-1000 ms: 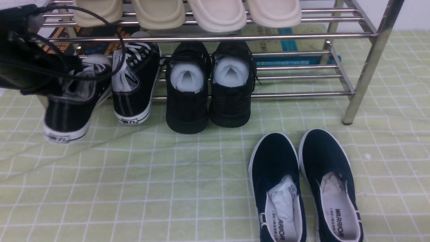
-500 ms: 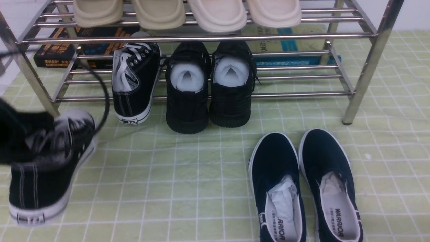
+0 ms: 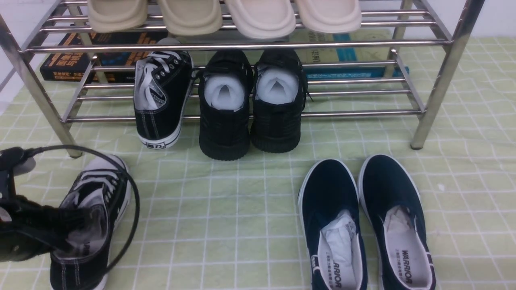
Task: Take the shoes off the shelf with your hand from the green coffee tablecloth.
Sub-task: 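Set the held shoe down on the floor in front of the rack with the left gripper, then grasp the leftmost shoe on the bottom shelf of the shoe rack with the left gripper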
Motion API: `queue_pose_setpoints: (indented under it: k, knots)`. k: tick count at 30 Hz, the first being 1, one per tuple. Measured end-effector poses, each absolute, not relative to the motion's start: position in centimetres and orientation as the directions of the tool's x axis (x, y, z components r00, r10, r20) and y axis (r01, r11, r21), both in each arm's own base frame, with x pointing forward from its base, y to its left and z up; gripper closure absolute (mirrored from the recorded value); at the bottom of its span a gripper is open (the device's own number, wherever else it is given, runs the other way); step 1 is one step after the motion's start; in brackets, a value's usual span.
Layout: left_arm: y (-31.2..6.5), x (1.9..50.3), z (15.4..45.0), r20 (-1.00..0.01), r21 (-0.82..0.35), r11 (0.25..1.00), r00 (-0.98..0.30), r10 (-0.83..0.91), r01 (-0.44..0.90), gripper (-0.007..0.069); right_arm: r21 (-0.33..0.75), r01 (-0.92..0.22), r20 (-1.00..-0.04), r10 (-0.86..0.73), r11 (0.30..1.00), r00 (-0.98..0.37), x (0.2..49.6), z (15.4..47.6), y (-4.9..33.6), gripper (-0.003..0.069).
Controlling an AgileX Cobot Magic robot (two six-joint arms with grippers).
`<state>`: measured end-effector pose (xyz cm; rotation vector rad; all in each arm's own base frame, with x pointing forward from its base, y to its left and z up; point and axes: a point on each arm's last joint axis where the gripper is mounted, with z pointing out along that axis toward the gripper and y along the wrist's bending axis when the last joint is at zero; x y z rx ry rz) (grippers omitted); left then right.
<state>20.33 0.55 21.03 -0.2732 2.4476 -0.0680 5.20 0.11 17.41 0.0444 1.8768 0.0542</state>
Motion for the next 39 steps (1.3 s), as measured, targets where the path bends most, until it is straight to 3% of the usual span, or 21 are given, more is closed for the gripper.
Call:
queue_pose_setpoints:
  k: [1,6,9,11,14,18,23,28,29,30,32,36,38,39]
  knots:
    - [0.6,20.3,21.0,-0.619,-0.118,0.977,-0.756,-0.213,-0.178,0.0557,0.06,0.003,-0.952,0.058,0.998,-0.302,5.2,17.4,0.1,0.0419]
    - [0.6,20.4,21.4,-0.641,-0.118,0.978,-0.74,-0.207,-0.172,0.0339,0.06,0.003,-0.952,0.058,0.998,-0.302,5.2,17.4,0.1,0.0419]
    - [0.6,20.5,21.9,-0.625,-0.12,0.976,-0.75,-0.217,-0.182,0.026,0.06,0.003,-0.952,0.058,0.998,-0.302,5.2,17.4,0.1,0.0419]
    - [0.6,21.2,23.8,-0.601,-0.131,0.969,-0.761,-0.245,-0.209,0.0197,0.06,0.003,-0.952,0.058,0.998,-0.302,5.2,17.4,0.1,0.0419]
    - [0.7,22.1,27.2,-0.588,-0.141,0.962,-0.762,-0.27,-0.232,0.0172,0.061,0.004,-0.952,0.059,0.998,-0.302,5.2,17.4,0.1,0.0419]
    - [0.6,23.3,32.4,-0.637,-0.182,0.956,-0.713,-0.292,-0.229,0.0184,0.061,0.004,-0.952,0.059,0.998,-0.302,5.2,17.4,0.1,0.0419]
    - [0.2,24.8,34.6,-0.618,-0.224,0.951,-0.724,-0.306,-0.211,0.0248,0.061,0.004,-0.952,0.059,0.998,-0.302,5.2,17.4,0.1,0.0419]
    - [-0.8,28.6,34.2,-0.499,-0.258,0.954,-0.824,-0.268,-0.154,0.0487,0.061,0.004,-0.952,0.059,0.998,-0.302,5.2,17.4,0.1,0.0419]
    - [-0.8,28.7,34.0,-0.492,-0.259,0.954,-0.829,-0.267,-0.154,0.0496,0.061,0.004,-0.952,0.059,0.998,-0.302,5.2,17.4,0.1,0.0419]
    - [-1.5,30.2,33.8,-0.477,-0.256,0.958,-0.845,-0.242,-0.13,0.0575,0.061,0.004,-0.952,0.059,0.998,-0.302,5.2,17.4,0.1,0.0419]
    - [-2.5,31.8,33.1,-0.462,-0.239,0.966,-0.863,-0.203,-0.099,0.0613,0.061,0.004,-0.952,0.059,0.998,-0.302,5.2,17.4,0.1,0.0419]
    - [-4.7,34.5,32.4,-0.465,-0.192,0.978,-0.87,-0.167,-0.085,0.0608,0.061,0.004,-0.952,0.059,0.998,-0.302,5.2,17.4,0.1,0.0419]
    - [-5.3,35.3,32.1,-0.474,-0.163,0.982,-0.865,-0.164,-0.097,0.0584,0.061,0.004,-0.952,0.059,0.998,-0.302,5.2,17.4,0.1,0.0419]
    - [-5.7,36.4,32.0,-0.502,-0.141,0.981,-0.844,-0.19,-0.137,0.0538,0.061,0.004,-0.952,0.059,0.998,-0.302,5.2,17.4,0.1,0.0419]
